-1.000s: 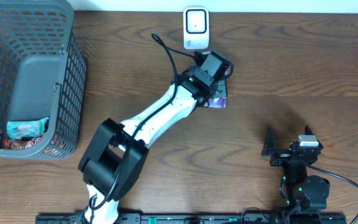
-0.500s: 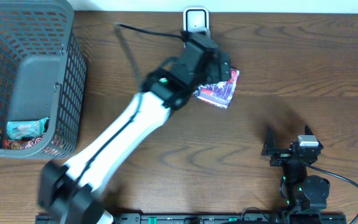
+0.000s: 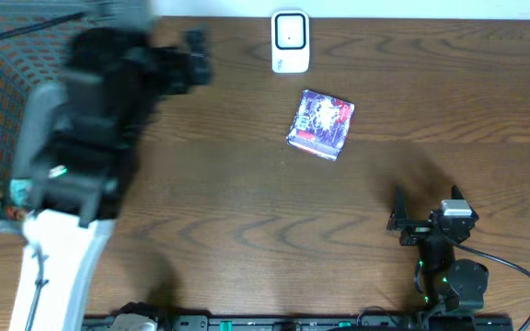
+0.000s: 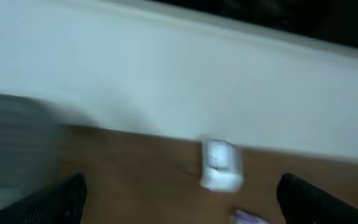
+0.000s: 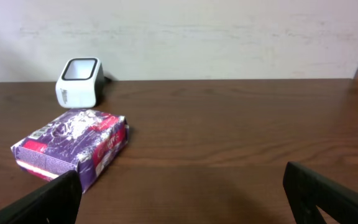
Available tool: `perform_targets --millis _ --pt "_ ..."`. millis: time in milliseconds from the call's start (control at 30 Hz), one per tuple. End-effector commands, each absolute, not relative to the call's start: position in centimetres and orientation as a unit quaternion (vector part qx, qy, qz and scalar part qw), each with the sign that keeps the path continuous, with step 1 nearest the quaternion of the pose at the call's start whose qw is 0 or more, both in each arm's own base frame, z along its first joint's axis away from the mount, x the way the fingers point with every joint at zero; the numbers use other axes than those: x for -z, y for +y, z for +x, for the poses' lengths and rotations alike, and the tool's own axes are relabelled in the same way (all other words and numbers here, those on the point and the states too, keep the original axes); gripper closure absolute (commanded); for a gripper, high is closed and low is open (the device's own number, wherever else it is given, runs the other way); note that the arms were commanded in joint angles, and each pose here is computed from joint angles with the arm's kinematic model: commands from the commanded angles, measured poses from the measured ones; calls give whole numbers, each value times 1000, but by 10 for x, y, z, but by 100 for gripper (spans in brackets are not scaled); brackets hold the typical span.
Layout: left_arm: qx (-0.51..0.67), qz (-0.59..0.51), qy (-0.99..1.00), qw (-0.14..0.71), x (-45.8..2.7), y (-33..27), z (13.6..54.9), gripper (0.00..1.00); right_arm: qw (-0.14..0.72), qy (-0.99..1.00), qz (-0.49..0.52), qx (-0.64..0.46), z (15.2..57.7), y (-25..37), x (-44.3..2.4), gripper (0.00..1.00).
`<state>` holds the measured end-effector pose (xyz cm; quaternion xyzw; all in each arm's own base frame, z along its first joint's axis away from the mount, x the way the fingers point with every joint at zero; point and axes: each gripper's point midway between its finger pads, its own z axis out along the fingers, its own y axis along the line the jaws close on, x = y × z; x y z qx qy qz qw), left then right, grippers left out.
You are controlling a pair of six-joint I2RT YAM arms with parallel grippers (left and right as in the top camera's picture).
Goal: Scan the item barcode
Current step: 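Reach the left gripper back into the basket toward the green wipes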
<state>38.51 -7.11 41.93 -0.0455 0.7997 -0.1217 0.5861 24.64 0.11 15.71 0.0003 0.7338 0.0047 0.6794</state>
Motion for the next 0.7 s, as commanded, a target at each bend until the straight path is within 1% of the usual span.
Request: perform_targets --millis 0,133,200,367,533,567,600,667 --pt "40 -120 788 602 -429 17 375 2 679 734 -4 -5 246 3 -156 1" --pt "-40 -210 792 572 -408 94 369 2 679 734 -4 -6 246 3 -156 1" --pt "-83 -283 785 544 -391 137 360 2 679 734 -4 -6 246 3 -156 1" --pt "-104 -390 788 465 -339 191 348 2 679 734 -4 -5 246 3 -156 1" --pt "-110 -456 814 343 -266 214 334 2 679 734 -4 -6 246 3 -156 1" --pt "-112 -494 807 305 -245 220 326 2 679 734 -4 -6 246 3 -156 1" --pt "-127 -562 779 248 -217 227 308 2 679 734 -4 -5 246 3 -156 1" --pt "-137 -605 760 194 -189 230 297 2 679 734 -4 -6 246 3 -156 1"
